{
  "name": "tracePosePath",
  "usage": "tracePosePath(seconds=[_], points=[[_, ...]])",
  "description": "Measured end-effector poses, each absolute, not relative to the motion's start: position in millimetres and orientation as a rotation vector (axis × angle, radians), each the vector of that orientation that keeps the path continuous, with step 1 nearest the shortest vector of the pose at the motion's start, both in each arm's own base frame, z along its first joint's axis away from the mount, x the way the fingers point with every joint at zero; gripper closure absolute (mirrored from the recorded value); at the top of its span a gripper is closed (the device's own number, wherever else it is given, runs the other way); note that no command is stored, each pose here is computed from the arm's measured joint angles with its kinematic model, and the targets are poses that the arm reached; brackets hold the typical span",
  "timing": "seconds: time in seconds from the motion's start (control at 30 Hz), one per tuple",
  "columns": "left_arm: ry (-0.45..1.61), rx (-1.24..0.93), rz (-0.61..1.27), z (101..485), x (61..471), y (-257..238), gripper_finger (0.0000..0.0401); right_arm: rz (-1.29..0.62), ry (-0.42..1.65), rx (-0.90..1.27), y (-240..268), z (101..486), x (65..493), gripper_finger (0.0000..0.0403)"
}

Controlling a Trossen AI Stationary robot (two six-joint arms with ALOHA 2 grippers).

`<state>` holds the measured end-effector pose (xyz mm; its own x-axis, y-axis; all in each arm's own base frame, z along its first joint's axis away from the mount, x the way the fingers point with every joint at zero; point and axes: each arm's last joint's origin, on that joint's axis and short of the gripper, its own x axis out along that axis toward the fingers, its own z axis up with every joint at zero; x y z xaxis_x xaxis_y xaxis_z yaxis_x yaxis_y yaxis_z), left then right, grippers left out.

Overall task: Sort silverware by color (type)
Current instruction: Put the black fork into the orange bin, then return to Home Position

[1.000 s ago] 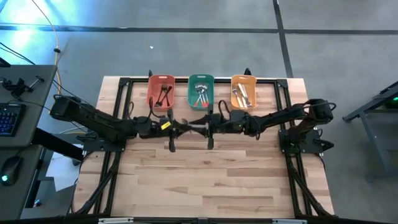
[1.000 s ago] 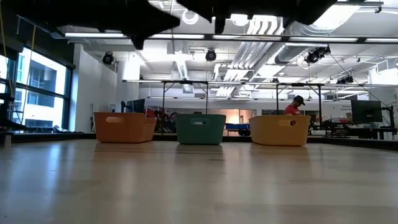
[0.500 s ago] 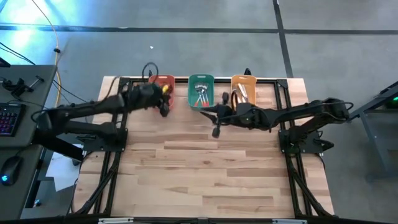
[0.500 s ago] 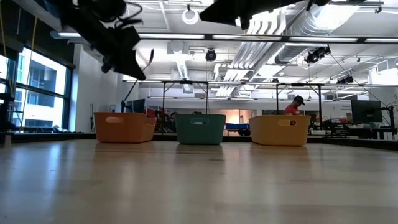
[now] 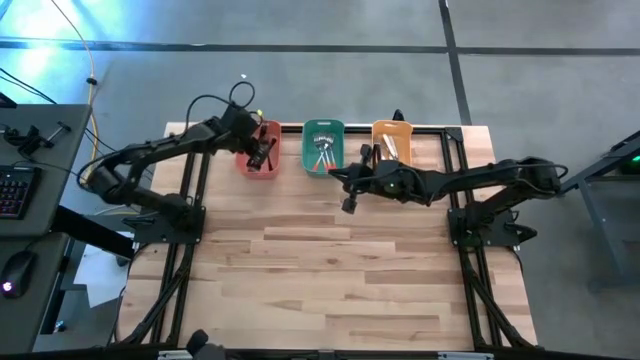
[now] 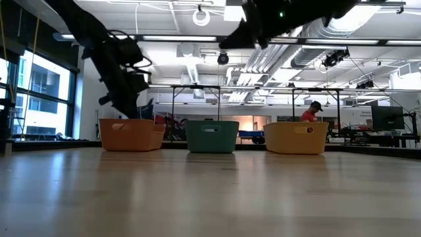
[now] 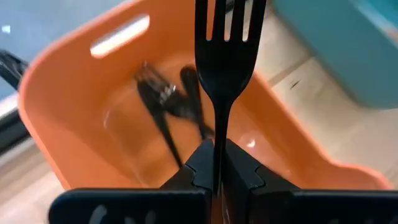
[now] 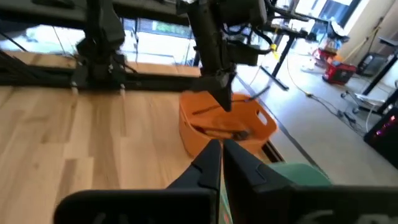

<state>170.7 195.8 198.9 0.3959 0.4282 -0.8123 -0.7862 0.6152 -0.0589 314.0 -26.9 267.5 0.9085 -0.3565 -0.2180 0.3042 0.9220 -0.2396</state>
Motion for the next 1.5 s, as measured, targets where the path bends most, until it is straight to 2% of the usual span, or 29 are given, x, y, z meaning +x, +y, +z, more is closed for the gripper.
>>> tracePosePath(seconds=[0.2,0.4,0.7,0.8,0.93,1.07,1.23,1.5], points=[[0.898,-0.53,0.834,180.3,170.3,208.2,0.0397,-0.347,0.281,-0.178,-34.5,244.2,305.3,0.0402],[0.909,-0.577,0.854,172.3,171.3,211.1,0.0379,-0.354,0.273,-0.164,-36.2,229.6,298.4,0.0402],[0.868,-0.519,0.847,187.0,168.6,207.5,0.0339,-0.357,0.299,-0.157,-40.9,225.8,291.5,0.0403],[0.826,-0.457,0.816,197.9,168.5,197.5,0.0339,-0.317,0.32,-0.171,-39.2,230.2,285.8,0.0403],[0.674,-0.341,0.723,201.8,170.2,168.9,0.0364,-0.244,0.326,-0.207,-36.9,235.1,281.6,0.0403],[0.445,-0.246,0.509,199.6,171.0,132.5,0.0396,-0.182,0.336,-0.216,-43.0,229.8,284.2,0.0403],[0.244,-0.135,0.324,197.1,166.1,89.5,0.0397,-0.162,0.255,-0.214,-47.6,207.6,274.5,0.0403],[0.135,-0.031,0.126,191.2,149.1,43.9,0.0401,-0.182,0.209,-0.164,-39.0,170.2,221.9,0.0403]])
